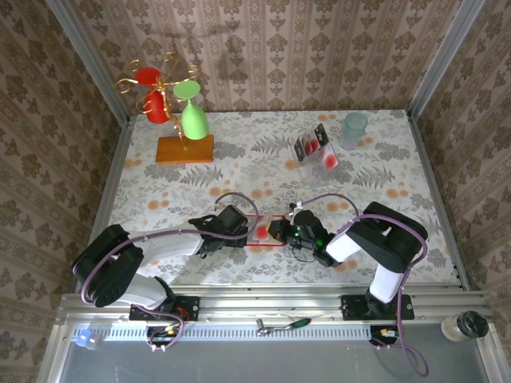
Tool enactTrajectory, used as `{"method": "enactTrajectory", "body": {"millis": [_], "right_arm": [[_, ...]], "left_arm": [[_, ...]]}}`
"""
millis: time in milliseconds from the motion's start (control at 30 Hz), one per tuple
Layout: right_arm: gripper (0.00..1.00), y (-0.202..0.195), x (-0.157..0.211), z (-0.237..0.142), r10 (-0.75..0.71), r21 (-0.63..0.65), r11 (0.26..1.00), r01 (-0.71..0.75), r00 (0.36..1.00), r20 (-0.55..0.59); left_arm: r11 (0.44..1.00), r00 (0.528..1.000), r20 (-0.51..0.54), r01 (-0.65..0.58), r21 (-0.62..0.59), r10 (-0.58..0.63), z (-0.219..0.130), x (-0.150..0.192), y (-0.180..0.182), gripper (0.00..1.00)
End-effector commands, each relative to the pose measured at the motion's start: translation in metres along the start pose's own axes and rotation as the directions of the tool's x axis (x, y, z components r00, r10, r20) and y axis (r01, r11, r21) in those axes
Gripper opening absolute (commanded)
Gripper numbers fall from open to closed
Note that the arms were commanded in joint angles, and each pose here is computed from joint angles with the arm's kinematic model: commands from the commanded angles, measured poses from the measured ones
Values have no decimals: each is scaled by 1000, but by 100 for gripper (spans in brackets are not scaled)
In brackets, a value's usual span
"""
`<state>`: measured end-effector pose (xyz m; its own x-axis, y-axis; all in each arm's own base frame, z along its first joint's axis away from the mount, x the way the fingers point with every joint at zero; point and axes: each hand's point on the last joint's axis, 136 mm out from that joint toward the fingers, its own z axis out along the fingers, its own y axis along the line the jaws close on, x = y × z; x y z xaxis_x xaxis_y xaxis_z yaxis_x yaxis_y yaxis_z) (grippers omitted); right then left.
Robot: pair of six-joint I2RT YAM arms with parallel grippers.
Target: Put the credit cards into the card holder
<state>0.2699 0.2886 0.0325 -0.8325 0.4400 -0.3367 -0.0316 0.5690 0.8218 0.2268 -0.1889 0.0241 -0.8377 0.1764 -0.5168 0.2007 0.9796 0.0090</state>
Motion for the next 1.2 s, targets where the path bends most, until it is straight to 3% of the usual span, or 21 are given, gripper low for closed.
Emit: {"method": "enactTrajectory", "body": {"millis": [0, 1167], "right_arm": [[0, -29, 12, -7, -25, 111, 993, 27, 999, -23], [0, -41, 32, 0, -13, 178, 983, 39, 989, -148]], "left_arm": [[999, 999, -41, -19, -44, 17, 1, 16, 12, 100], [999, 999, -37, -19, -43, 18, 1, 15, 12, 100]]}}
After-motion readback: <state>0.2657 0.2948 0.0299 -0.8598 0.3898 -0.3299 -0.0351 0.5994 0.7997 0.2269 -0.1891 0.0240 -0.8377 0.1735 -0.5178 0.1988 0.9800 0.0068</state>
